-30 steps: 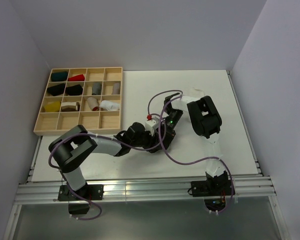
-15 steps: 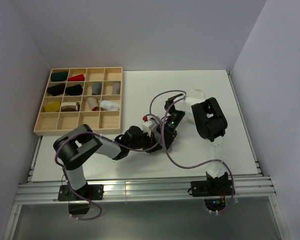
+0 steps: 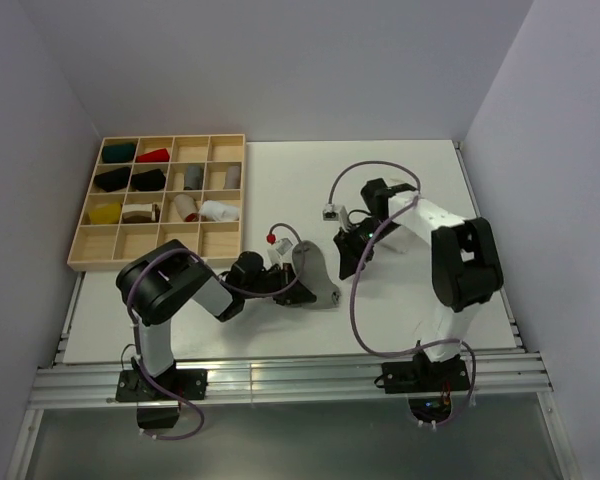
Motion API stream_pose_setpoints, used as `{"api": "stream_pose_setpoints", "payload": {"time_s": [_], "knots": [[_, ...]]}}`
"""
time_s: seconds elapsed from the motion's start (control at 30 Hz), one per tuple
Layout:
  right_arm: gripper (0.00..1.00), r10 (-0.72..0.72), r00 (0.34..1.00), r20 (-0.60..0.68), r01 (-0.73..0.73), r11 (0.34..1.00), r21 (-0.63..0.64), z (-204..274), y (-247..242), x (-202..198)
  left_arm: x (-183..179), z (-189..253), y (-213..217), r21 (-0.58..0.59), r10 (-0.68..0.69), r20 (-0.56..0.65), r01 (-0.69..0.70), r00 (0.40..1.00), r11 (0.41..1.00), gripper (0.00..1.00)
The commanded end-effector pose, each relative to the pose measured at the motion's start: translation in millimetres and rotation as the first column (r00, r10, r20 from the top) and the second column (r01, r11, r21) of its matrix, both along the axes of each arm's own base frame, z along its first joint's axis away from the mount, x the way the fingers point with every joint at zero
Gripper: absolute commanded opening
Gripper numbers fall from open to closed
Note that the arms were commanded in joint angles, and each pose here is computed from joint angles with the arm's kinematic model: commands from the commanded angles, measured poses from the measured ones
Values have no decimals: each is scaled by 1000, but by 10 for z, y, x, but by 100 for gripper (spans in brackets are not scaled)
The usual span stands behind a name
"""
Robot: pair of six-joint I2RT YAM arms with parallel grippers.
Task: Roll the socks
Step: Roll the sock at the center of the board.
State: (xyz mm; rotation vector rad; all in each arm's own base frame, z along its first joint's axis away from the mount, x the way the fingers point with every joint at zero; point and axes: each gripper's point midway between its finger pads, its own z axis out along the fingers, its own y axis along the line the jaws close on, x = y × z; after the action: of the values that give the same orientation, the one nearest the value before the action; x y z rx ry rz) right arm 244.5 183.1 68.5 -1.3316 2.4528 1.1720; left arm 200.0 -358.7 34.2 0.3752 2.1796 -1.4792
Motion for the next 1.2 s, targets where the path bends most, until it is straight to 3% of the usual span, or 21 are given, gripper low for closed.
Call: {"api": "stream_pose_setpoints", "payload": {"time_s": [0.0, 0.07, 0.2, 0.33, 0.43, 0.83, 1.17], "knots": [[51, -40, 970, 238, 35, 999, 25, 224, -47, 159, -185, -242, 107, 44, -26, -204, 36, 979, 998, 0], [52, -67, 939, 336, 63, 998, 23, 208, -79, 196, -204, -281, 97, 68, -36, -275, 57, 961, 996, 0], [54, -70, 807, 586, 96, 995, -13, 418, -180, 228, -274, -283, 99, 82, -40, -391, 78, 919, 994, 0], [63, -3, 715, 700, 32, 999, -29, 486, -85, 55, -331, -301, 160, 95, -39, -498, 100, 866, 990, 0], [64, 80, 655, 752, -38, 997, -73, 389, 82, -84, -311, -331, 187, 134, -18, -523, 104, 852, 986, 0], [64, 326, 520, 790, -261, 941, -216, -35, 501, -599, -431, -457, 325, 177, 2, -638, 144, 770, 974, 0], [63, 413, 520, 748, -347, 902, -256, -230, 625, -848, -420, -468, 319, 179, -6, -643, 158, 766, 971, 0]]}}
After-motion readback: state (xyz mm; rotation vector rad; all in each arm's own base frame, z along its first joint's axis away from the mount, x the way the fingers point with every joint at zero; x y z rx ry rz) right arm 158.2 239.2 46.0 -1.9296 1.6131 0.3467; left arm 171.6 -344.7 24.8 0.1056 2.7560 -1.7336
